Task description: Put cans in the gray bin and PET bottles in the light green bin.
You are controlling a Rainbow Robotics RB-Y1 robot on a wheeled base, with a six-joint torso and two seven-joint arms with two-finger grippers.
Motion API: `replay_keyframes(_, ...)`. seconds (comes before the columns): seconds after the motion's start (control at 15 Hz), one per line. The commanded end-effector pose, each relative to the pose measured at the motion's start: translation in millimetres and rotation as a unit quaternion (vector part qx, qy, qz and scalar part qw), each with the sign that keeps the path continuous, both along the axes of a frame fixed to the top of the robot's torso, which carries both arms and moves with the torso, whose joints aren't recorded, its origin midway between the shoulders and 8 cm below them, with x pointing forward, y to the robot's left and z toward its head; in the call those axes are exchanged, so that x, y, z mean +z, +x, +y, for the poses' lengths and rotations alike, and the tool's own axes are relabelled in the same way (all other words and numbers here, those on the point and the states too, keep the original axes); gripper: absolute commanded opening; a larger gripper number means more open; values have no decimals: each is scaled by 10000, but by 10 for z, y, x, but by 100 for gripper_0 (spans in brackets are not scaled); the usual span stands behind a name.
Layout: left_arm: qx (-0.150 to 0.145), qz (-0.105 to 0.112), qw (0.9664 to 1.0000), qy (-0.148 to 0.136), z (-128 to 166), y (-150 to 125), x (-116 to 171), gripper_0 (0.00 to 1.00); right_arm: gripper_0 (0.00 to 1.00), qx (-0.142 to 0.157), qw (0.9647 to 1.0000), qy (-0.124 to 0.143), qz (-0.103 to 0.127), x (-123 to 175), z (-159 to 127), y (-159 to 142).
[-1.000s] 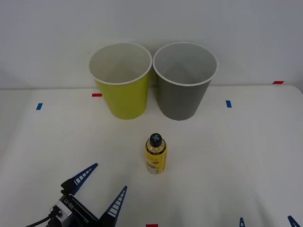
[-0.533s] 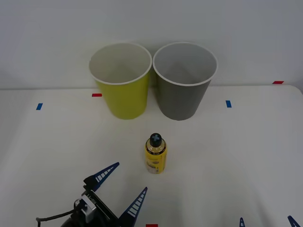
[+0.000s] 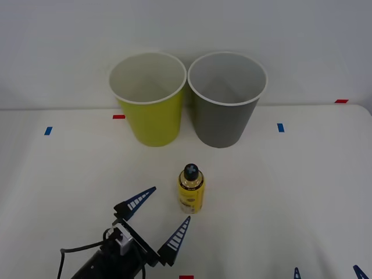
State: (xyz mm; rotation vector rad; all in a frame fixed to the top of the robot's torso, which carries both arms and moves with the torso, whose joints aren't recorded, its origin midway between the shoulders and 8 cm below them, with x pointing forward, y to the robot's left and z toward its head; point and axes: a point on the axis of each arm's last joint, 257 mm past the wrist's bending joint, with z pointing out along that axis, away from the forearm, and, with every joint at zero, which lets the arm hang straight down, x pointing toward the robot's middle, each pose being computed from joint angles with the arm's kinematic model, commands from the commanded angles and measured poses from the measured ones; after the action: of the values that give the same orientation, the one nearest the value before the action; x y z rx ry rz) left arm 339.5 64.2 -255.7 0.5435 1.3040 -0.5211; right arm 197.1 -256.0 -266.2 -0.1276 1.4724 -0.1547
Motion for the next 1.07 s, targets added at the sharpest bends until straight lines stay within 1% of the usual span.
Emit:
replay_keyframes(0.07,23,52,10000,2,-130,100,11,100,97,0,10000,0,0,0,0,0)
replay_keyframes(0.27,-3,44,10000,22,-237,212,63,100,97,0,10000,0,0,0,0,0)
replay_keyframes(0.6,-58,136,9999,-8,-495,333,117,100,97,0,10000,0,0,0,0,0)
replay_keyframes(0.73,-56,180,9998,-75,-614,370,154,100,97,0,10000,0,0,0,0,0)
replay_keyframes(0.87,-64,220,9997,-86,-712,398,171,100,97,0,10000,0,0,0,0,0)
replay_keyframes(1.07,-99,227,9997,5,-788,450,182,100,97,0,10000,0,0,0,0,0)
